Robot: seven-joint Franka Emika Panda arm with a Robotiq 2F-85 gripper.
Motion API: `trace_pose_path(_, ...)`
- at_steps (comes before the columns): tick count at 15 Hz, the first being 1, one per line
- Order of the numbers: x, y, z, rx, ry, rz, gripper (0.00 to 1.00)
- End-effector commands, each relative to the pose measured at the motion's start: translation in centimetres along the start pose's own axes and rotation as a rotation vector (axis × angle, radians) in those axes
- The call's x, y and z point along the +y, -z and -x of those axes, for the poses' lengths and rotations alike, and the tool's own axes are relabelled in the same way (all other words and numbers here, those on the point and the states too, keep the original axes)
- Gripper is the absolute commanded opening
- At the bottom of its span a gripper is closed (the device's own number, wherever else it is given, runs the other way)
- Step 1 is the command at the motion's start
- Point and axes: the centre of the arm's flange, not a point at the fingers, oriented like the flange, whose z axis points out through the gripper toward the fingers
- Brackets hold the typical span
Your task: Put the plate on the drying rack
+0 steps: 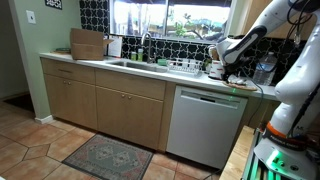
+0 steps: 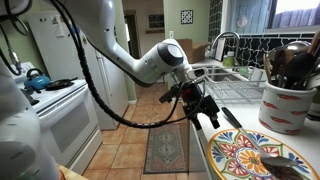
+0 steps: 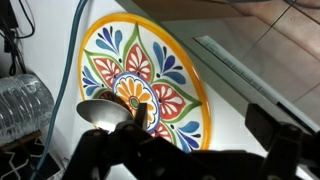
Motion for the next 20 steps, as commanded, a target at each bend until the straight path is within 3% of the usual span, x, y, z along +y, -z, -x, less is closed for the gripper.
trace_pose_path(1, -0.3, -1.6, -1.4, 0.012, -0.028, 0.061, 1.0)
trace_pose_path(20, -1.2, -6.0, -3.7, -0.024, 0.034, 0.172, 1.0)
